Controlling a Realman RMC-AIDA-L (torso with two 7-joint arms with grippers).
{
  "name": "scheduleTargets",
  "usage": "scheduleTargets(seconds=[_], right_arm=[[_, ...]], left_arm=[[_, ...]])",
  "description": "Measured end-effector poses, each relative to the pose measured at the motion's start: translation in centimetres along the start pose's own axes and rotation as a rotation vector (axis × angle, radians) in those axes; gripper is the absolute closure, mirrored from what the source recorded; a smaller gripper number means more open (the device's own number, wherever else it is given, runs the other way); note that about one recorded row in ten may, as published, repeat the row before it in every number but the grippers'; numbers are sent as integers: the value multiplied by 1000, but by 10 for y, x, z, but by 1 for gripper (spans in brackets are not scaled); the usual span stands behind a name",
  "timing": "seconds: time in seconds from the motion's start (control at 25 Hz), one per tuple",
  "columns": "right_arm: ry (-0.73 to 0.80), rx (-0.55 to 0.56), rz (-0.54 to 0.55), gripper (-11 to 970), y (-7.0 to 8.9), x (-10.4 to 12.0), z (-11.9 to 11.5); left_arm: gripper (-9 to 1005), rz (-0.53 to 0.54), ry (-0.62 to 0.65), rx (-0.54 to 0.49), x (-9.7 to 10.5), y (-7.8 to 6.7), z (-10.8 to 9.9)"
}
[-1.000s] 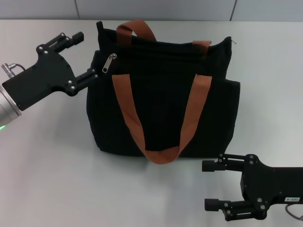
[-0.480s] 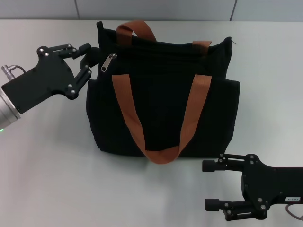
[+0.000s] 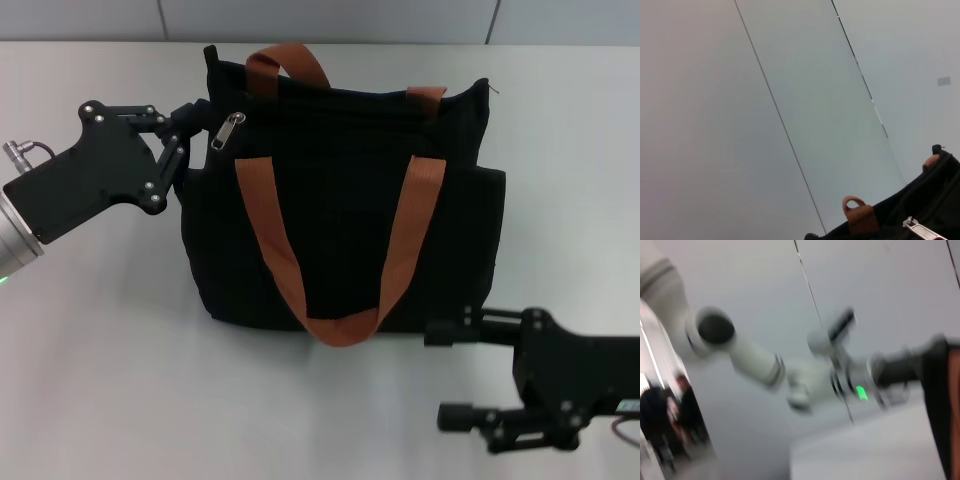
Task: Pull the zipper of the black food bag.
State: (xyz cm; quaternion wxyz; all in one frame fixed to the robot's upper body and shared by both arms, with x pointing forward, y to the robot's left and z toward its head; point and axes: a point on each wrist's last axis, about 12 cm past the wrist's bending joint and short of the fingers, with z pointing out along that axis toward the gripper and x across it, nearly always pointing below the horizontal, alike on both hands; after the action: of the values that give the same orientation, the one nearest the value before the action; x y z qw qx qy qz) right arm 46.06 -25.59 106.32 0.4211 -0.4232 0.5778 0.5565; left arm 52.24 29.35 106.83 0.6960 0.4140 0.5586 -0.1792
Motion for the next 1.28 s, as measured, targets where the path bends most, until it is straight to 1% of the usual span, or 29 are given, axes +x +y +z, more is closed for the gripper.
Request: scheduleTargets(seconds=[0.08, 0.2, 0.36, 0.52, 0.68, 0.72, 0.76, 0.8, 0.88, 0.92, 1.0, 1.28], right_arm=[[-62, -33, 50, 185, -1, -13, 2], [-123, -92, 181, 185, -9, -36, 5], [-126, -158, 333, 185, -25, -67, 15], [-86, -164, 446, 186, -45, -98, 29], [-35, -141, 505, 186, -64, -126, 43], [-16, -121, 529, 186, -72, -137, 49], [-16, -121, 529, 186, -72, -137, 49], [-9, -108, 540, 186, -75, -142, 52], [-1, -69, 560, 186, -83, -151, 57], [11, -22, 578, 186, -89, -156, 61], [25, -2, 586, 186, -92, -158, 64], [125, 98, 638, 194, -107, -163, 91]], left_arm=[[974, -1, -2, 1, 0, -1, 0], [974, 9, -3, 0, 1, -4, 0], [974, 20, -4, -9, 3, -8, -2], [974, 27, -9, -17, 4, -12, -2], [974, 27, -13, -17, 4, -13, -1], [974, 27, -16, -19, 3, -13, -1], [974, 27, -16, -19, 3, -13, -1], [974, 27, -18, -21, 3, -12, -1], [974, 27, -23, -31, 3, -11, 0], [974, 29, -30, -38, 2, -10, 0], [974, 30, -35, -38, 1, -10, 0], [974, 57, -75, -37, -3, -11, -2]])
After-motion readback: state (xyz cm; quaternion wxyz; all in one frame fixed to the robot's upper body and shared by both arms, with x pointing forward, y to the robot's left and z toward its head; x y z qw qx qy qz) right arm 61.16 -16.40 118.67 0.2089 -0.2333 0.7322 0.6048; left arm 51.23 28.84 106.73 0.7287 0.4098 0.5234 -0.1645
